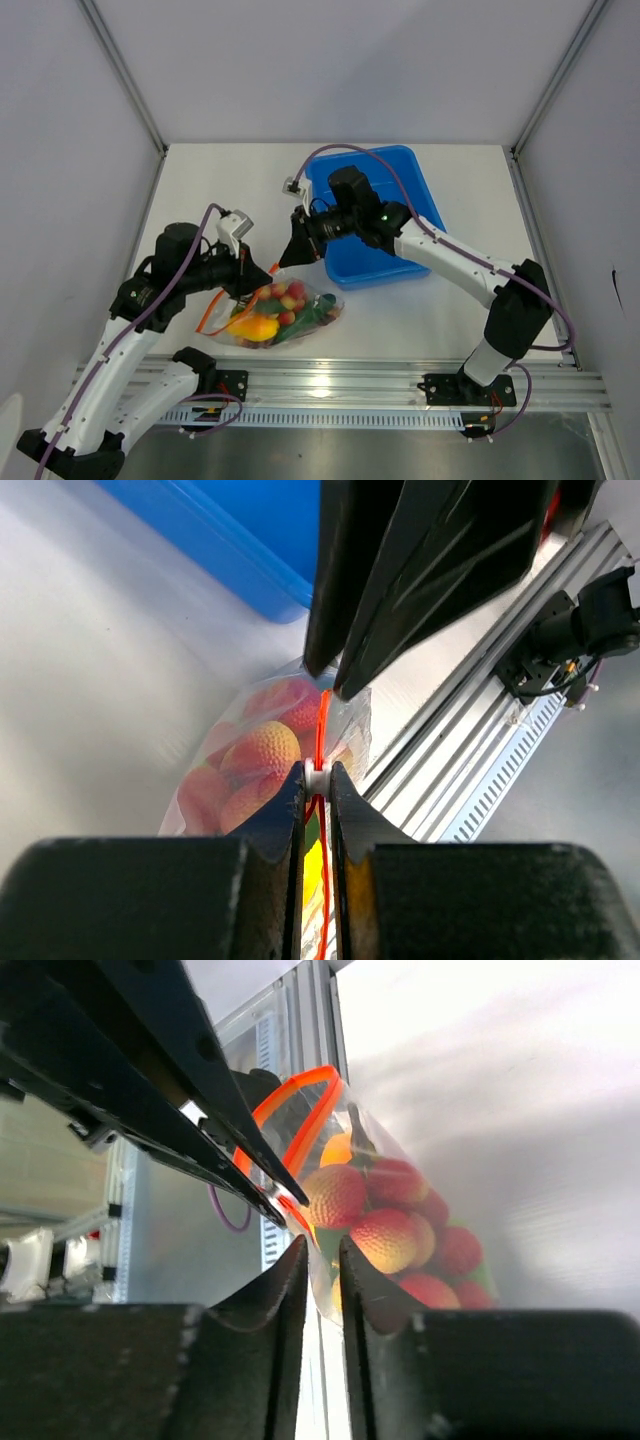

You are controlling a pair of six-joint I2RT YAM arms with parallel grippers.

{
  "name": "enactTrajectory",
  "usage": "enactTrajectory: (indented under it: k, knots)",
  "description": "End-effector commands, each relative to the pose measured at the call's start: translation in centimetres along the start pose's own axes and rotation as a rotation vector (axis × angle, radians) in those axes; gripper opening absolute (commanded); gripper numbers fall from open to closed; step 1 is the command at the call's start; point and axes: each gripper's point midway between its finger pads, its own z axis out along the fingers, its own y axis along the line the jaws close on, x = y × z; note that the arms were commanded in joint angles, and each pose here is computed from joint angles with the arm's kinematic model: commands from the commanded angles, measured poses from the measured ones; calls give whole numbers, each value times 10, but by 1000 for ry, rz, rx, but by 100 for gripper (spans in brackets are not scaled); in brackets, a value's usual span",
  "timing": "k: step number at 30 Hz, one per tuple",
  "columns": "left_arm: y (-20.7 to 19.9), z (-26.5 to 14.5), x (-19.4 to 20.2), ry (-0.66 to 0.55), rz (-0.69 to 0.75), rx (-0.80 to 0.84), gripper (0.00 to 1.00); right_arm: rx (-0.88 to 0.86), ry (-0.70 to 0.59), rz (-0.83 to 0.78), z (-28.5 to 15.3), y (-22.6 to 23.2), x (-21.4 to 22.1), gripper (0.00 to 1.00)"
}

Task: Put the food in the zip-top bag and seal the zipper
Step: Zip the zipper food storage bag at the center of the board.

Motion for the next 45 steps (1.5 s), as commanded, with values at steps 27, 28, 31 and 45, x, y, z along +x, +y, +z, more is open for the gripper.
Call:
enactTrajectory:
  k: [27, 28, 31, 45]
  knots:
    - [-11, -2, -6, -12, 41, 68, 1, -178, 131, -89, 17, 19, -2, 27]
    - [-11, -1, -6, -11, 38, 68, 1, -177, 117, -96, 17, 20, -6, 27]
    - [-10, 0, -3, -1, 35, 68, 1, -177, 108, -97, 18, 21, -7, 22]
    - [-3, 1, -2, 28, -15, 21, 1, 204, 2, -144, 16, -14, -11, 0]
